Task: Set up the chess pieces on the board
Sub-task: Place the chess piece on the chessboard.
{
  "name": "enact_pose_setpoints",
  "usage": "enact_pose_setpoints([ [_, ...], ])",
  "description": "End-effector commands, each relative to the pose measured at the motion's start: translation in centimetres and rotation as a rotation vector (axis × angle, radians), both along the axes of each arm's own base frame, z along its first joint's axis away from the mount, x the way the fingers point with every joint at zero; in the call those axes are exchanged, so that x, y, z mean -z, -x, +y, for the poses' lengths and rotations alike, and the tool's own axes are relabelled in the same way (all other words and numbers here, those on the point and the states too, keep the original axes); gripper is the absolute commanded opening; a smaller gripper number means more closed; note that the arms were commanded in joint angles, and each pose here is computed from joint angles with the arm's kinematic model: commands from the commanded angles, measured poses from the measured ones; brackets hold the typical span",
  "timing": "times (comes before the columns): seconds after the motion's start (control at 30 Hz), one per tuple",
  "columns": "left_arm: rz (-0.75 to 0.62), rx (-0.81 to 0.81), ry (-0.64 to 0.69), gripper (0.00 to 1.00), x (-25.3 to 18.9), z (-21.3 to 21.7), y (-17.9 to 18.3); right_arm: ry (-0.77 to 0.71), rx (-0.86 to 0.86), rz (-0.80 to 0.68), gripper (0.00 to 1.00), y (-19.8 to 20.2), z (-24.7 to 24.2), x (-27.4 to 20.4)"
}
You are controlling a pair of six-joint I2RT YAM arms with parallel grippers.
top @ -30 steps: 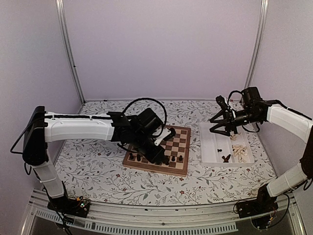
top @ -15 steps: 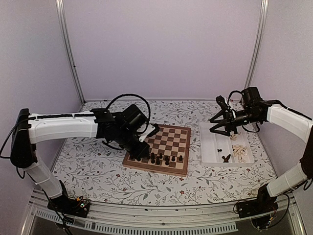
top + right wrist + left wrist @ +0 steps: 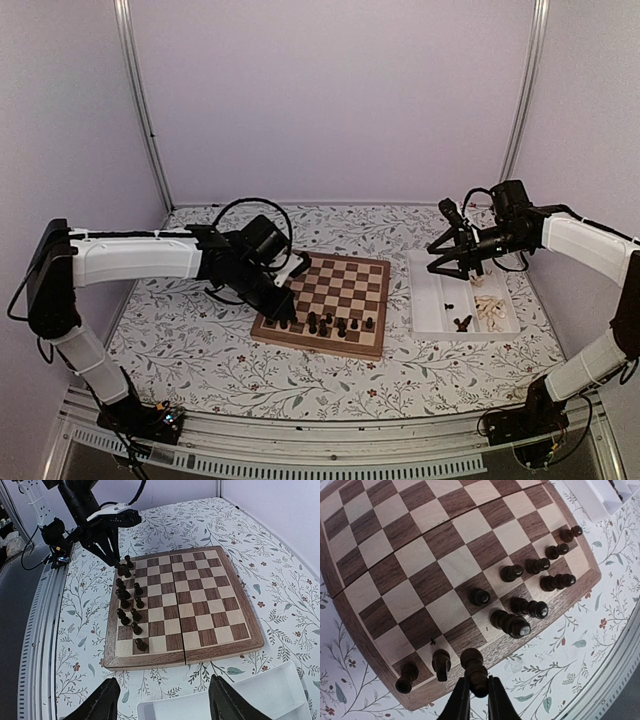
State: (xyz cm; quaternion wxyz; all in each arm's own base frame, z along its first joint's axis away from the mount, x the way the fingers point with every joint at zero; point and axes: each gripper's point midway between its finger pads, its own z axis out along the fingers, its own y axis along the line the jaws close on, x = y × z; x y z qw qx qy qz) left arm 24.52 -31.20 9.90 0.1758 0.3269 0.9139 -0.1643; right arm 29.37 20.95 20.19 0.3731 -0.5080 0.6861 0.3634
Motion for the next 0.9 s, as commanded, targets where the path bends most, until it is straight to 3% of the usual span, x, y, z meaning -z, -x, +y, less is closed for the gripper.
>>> enact_pose_setpoints([
  [0.0, 0.02, 0.013, 0.023, 0.13, 1.1, -0.6, -0.7, 0.009, 0.003, 0.009, 0.64, -0.2, -0.2, 0.6],
  [0.67, 0.049, 0.022, -0.013, 0.2, 3.1, -1.0, -1.3, 0.018, -0.001, 0.03, 0.64, -0.4, -0.1, 1.3],
  [0.87, 0.049, 0.022, -0.001, 0.31, 2.6, -1.3, -1.4, 0.016, -0.004, 0.033, 0.64, -0.3, -0.1, 1.3],
])
